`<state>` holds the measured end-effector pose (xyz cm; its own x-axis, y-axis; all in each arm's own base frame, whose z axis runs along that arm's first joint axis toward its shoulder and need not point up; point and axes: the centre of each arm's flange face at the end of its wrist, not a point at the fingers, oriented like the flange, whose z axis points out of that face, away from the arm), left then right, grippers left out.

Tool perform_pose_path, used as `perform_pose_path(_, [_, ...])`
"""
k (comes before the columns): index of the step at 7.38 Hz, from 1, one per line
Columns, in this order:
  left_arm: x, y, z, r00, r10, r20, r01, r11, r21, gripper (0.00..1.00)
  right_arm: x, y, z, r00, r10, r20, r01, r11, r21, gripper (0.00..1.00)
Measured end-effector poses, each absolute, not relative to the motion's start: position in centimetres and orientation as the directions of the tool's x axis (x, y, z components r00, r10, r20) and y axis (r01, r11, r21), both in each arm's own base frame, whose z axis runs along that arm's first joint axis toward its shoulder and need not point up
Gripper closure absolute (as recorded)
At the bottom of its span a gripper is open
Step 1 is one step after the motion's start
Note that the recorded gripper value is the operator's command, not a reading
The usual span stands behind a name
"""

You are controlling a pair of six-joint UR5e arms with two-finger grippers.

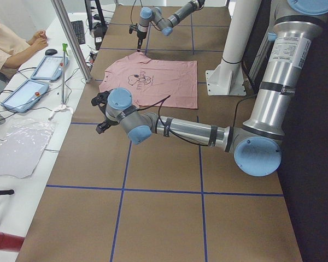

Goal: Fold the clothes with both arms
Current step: 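Move the right gripper to the pink shirt's sleeve nearest it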

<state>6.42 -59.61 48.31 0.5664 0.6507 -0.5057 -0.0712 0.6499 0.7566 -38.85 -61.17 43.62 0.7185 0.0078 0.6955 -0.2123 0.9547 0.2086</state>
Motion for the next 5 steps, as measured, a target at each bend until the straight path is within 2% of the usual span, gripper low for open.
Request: perform_pose_path(5, [6.4,-59.6,48.3,0.567,0.651,-0.506,-0.071,0.65,0.757,0.0,-39.4,-61.5,45.2,0.738,0.021,0.674,-0.208,0.958,0.198,0.52])
